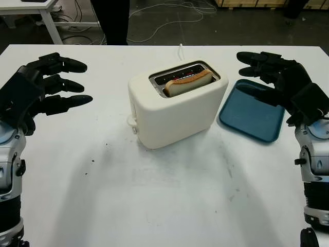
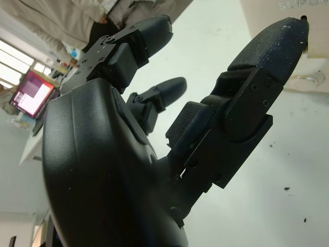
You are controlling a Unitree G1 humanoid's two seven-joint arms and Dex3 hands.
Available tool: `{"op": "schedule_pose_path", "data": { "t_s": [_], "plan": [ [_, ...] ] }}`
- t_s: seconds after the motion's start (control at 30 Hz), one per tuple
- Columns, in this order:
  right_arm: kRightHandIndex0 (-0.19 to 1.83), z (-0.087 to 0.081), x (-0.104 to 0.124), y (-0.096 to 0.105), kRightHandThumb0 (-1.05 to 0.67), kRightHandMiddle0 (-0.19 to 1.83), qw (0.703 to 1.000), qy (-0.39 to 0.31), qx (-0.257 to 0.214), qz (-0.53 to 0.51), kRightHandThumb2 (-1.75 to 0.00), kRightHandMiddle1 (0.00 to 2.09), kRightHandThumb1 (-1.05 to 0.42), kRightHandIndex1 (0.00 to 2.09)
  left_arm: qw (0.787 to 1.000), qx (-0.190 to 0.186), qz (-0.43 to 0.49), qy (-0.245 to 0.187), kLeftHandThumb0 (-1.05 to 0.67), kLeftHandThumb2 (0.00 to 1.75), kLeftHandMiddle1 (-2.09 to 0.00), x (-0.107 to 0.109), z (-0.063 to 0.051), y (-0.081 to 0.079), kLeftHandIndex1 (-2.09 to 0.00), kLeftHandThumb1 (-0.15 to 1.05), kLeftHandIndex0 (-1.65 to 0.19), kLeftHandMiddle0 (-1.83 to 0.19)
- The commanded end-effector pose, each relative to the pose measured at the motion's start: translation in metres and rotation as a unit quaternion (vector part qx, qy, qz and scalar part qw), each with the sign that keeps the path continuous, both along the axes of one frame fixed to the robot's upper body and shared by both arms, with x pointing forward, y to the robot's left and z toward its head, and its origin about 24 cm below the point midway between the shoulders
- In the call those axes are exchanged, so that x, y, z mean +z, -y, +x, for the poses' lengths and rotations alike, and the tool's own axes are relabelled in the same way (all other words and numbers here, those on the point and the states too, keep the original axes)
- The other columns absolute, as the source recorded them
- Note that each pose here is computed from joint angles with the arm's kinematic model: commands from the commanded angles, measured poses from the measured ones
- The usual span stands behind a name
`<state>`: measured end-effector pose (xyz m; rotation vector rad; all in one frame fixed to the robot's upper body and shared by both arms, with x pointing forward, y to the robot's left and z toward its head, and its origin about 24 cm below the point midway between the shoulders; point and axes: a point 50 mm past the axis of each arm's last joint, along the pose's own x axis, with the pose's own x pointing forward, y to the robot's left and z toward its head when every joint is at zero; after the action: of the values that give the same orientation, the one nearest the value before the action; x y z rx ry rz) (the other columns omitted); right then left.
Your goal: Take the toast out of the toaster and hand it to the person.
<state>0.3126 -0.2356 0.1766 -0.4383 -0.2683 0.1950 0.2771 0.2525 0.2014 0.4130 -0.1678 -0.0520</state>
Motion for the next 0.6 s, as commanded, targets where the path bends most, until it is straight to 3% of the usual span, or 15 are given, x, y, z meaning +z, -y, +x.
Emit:
{"op": "schedule_pose_path", "data": {
  "t_s": [0.0,0.57],
  "plan": [
    [0.25,-0.0005,-0.0025,-0.0012,-0.59,0.66,1.000,-0.006,-0.001,0.009,0.00,0.01,-0.79,0.86,1.000,-0.001,0.005,0.002,-0.99,0.00,-1.01,0.0001,0.0003,-0.0002,-0.85,0.60,-0.48,-0.51],
    [0.26,-0.0021,-0.0028,-0.0004,-0.61,0.67,1.000,-0.005,-0.004,0.011,0.00,0.01,-0.79,0.86,1.000,-0.001,0.003,0.004,-0.99,0.00,-1.01,0.0005,-0.0010,-0.0009,-0.85,0.59,-0.48,-0.51]
  ]
}}
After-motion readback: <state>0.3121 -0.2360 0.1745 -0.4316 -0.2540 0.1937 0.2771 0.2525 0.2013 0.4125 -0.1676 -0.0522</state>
